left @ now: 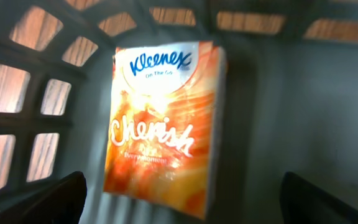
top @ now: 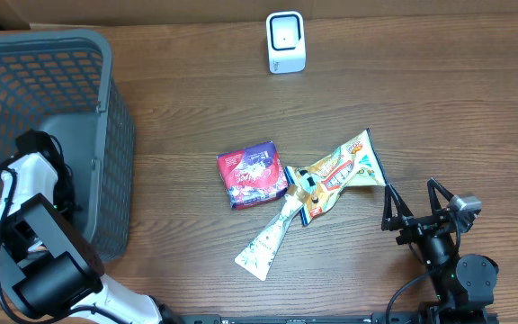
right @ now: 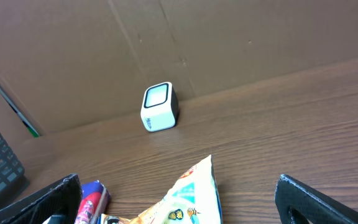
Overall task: Scan the item barcode
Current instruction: 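Reach the left gripper into the basket and grasp the orange Kleenex pack, then lift the Kleenex pack out and place it on the yellow bag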
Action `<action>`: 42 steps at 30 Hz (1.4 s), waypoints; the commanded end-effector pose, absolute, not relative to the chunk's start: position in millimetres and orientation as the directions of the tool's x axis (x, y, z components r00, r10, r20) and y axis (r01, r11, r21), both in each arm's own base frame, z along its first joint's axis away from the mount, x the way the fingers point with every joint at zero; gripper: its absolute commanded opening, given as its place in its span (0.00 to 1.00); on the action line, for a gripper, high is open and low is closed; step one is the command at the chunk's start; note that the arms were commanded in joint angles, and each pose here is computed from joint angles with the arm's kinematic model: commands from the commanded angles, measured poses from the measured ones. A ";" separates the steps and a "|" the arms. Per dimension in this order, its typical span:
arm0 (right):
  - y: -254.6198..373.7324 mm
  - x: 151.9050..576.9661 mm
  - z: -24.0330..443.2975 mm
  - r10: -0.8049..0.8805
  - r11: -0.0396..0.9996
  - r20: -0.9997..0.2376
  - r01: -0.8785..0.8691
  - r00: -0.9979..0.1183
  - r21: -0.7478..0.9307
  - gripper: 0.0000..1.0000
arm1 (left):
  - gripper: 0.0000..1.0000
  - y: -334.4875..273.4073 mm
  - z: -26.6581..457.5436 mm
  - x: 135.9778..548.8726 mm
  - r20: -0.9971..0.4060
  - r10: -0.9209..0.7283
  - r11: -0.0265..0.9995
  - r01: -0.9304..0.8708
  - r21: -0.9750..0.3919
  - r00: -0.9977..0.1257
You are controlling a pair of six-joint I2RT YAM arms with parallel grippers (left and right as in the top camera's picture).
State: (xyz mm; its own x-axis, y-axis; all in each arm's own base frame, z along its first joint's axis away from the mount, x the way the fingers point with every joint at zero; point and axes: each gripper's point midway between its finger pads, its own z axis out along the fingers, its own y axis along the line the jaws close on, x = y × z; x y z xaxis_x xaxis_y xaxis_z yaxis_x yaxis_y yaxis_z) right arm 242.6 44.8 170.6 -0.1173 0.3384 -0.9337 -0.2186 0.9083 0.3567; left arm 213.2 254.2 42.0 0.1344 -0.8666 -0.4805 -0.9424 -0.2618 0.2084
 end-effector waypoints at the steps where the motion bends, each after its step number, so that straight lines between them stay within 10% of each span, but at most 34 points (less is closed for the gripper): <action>1: 46.0 242.7 167.8 0.339 0.907 -0.933 -0.222 -0.119 0.358 1.00 | 0.91 247.6 21.0 193.3 -0.471 -0.879 -0.232 -0.929 0.288 0.074; 21: 46.0 242.7 167.8 0.339 0.907 -0.933 -0.222 -0.119 0.358 1.00 | 0.75 230.9 -8.6 196.8 -0.380 -0.924 -0.139 -0.956 0.258 0.032; 25: 46.0 242.7 167.8 0.339 0.907 -0.933 -0.223 -0.119 0.357 1.00 | 0.28 225.3 -11.2 198.6 -0.349 -0.936 -0.132 -0.960 0.249 0.038; 29: 46.0 242.7 167.8 0.339 0.907 -0.933 -0.222 -0.119 0.358 1.00 | 0.04 222.0 -11.9 198.7 -0.327 -0.945 -0.111 -0.961 0.254 0.023; 42: 46.0 242.7 167.8 0.339 0.907 -0.933 -0.223 -0.119 0.357 1.00 | 0.05 253.2 108.2 252.0 -0.368 -0.919 0.085 -0.982 0.166 -0.142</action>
State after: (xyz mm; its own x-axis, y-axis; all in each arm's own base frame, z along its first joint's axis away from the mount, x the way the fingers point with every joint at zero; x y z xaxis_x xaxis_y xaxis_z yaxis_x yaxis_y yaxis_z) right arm 242.6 44.9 170.5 -0.1178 0.3387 -0.9335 -0.2188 0.9081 0.3571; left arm 216.5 240.1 56.9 -0.1040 -0.9367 -0.3343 -0.9555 0.0008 0.2951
